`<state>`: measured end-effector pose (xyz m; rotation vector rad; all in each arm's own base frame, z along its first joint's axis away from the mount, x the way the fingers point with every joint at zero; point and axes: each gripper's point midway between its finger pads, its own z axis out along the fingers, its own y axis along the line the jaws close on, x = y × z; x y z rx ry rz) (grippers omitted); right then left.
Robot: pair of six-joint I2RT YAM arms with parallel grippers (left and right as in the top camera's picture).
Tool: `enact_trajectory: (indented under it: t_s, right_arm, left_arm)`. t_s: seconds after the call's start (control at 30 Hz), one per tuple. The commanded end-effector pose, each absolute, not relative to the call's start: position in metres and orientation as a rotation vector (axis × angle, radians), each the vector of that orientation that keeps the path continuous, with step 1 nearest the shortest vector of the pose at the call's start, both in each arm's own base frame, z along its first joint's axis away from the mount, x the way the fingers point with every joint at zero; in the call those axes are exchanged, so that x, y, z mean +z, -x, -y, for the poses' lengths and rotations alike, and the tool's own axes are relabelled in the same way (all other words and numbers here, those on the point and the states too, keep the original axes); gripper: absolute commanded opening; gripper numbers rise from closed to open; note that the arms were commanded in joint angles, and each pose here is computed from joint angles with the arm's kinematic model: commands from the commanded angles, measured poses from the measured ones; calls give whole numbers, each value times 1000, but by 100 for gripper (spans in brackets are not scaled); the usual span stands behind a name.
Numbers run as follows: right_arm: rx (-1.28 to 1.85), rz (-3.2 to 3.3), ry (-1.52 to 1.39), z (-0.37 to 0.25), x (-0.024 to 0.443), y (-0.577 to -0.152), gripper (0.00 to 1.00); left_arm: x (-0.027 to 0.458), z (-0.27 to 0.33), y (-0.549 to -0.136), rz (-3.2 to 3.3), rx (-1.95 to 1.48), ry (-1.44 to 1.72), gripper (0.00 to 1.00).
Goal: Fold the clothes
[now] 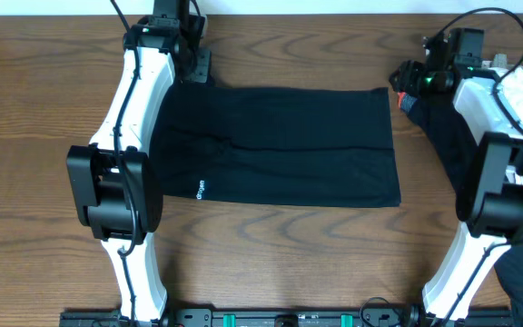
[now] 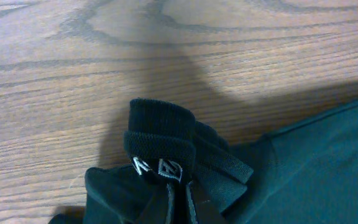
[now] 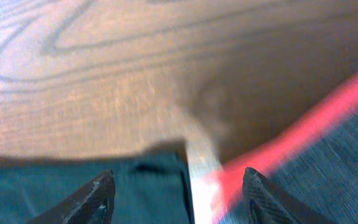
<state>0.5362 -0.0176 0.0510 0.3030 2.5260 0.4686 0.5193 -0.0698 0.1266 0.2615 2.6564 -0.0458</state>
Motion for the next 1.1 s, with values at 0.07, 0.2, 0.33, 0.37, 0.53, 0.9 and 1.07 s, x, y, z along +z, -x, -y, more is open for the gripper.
enact_trajectory:
  t_s: [0.07,0.2,0.33,0.37,0.53,0.9,1.07]
  right_arm:
    - [587,-2551,-274,-2,20,-541,61]
    - [585,-2575,-272,-7,3,-540,60]
    - [625,-2591,-256,-16,-7,-538,56]
    - [628,-2597,-252,-19,-10,-537,55]
    - [644,-2618,-225,-33,-19,-535,49]
    - [585,-2715,-216,-29,-31,-516,8]
    - [619,-2685,-226,-22,-16,-517,1]
  left_arm:
    - [125,71,-516,-2674,-44,-241,6]
    - [124,70,-513,-2686,-43,-242,6]
    - [123,70,-512,-2694,-42,-242,6]
    - [123,70,-511,-2696,-42,-243,6]
    - [121,70,-508,-2709,-40,-244,6]
    - [120,69,-506,-2719,-39,-248,6]
    - [120,62,-506,-2719,24,-248,6]
